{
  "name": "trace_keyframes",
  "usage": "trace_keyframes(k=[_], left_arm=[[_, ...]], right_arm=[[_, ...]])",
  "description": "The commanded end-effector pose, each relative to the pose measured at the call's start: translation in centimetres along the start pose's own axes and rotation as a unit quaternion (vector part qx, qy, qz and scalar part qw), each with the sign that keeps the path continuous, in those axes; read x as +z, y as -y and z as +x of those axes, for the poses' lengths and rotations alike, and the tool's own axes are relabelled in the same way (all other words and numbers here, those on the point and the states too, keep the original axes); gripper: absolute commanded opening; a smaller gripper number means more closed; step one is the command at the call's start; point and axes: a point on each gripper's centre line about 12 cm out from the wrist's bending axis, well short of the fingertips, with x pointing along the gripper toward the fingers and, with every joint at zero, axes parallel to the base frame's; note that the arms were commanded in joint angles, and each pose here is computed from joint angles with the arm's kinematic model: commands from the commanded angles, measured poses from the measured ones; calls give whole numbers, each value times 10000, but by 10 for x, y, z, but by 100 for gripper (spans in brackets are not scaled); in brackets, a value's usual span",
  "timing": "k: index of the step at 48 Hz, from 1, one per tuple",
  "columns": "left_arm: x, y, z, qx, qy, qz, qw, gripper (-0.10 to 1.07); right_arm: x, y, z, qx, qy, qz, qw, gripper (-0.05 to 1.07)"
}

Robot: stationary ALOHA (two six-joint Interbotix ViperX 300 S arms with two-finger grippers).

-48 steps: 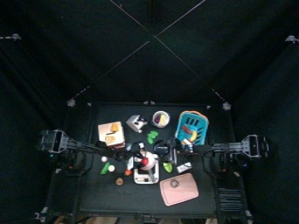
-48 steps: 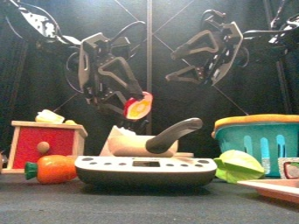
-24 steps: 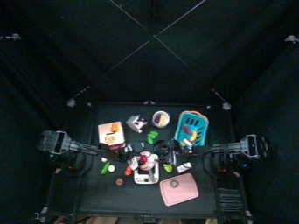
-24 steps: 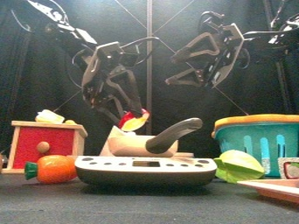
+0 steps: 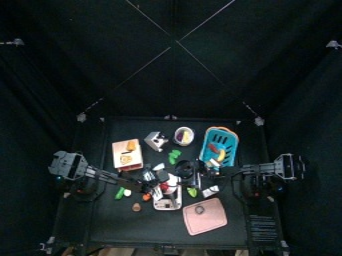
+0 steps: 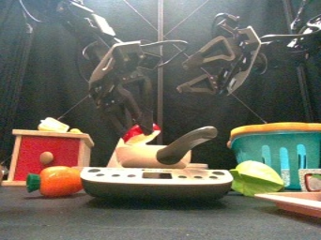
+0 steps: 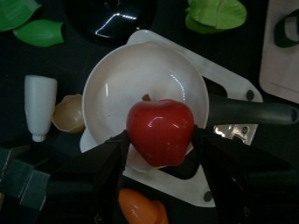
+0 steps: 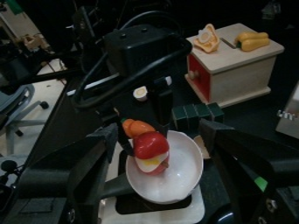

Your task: Assemble apple

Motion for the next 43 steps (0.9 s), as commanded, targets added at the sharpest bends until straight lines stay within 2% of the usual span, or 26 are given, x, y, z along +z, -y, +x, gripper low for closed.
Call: trace_keyframes(k=[1,19,43], left_arm=[[12,5,-4,-80,127,-75,9999,72],[7,5,5,-16,-9,-121,9999,72],[7,1,9,29,-30,-145,9999,72]], right_arm=[[11,-1,1,5,124,-11,9999,103],[-5,8,-4,-427,-569,179,9973,103],[-5,6,-13,-455,-586,170,9971,103]])
